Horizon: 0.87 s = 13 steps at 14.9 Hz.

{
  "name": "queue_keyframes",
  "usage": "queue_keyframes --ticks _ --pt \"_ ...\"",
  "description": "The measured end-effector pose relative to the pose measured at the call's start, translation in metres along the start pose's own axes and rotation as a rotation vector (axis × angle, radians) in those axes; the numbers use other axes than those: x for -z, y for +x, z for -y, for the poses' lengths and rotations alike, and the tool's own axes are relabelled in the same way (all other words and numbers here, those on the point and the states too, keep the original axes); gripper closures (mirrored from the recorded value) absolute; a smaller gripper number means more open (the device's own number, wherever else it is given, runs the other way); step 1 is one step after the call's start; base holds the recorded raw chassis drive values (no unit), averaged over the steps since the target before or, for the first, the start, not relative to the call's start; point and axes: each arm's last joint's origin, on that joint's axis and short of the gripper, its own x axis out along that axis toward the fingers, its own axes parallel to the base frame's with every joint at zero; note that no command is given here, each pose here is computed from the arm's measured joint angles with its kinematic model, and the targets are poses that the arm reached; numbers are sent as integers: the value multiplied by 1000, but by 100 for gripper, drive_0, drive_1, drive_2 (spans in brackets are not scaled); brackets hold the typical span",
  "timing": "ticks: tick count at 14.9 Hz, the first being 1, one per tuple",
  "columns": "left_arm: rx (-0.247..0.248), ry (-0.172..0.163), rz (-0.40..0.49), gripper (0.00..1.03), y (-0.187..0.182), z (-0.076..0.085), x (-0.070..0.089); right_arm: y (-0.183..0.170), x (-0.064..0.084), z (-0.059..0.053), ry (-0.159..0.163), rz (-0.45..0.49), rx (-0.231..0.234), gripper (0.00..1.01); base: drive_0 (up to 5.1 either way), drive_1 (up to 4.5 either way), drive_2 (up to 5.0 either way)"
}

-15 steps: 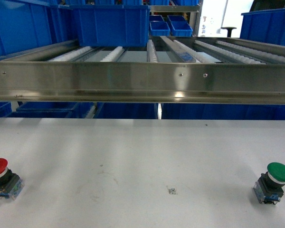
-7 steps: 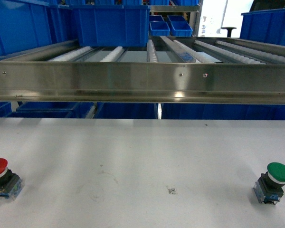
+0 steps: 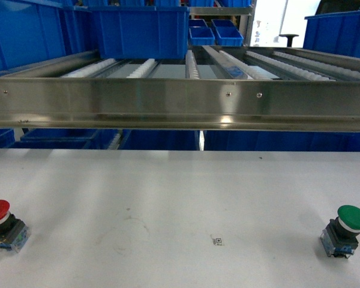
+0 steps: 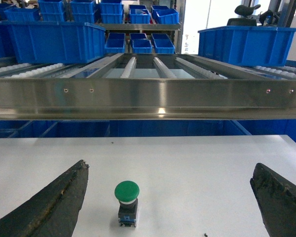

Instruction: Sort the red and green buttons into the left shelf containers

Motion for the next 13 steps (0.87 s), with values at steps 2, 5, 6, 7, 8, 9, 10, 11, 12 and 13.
queue_keyframes --ticks 2,5,6,7,8,9,10,11,12,13 --pt "0 0 0 5 0 0 0 0 0 0 0 0 0 3 0 0 0" --pt "0 3 0 5 0 0 0 0 0 0 0 0 0 3 0 0 0" --pt "0 3 0 5 0 0 0 0 0 0 0 0 0 3 0 0 0" --pt "0 3 0 5 0 0 0 0 0 0 0 0 0 3 0 0 0" --pt "0 3 0 5 0 0 0 0 0 0 0 0 0 3 0 0 0" --pt "0 3 0 5 0 0 0 0 0 0 0 0 0 3 0 0 0" --pt "0 3 0 5 0 0 0 0 0 0 0 0 0 3 0 0 0" --pt "0 3 0 5 0 0 0 0 0 0 0 0 0 3 0 0 0" --pt "0 3 0 5 0 0 0 0 0 0 0 0 0 3 0 0 0" --pt "0 3 0 5 0 0 0 0 0 0 0 0 0 3 0 0 0"
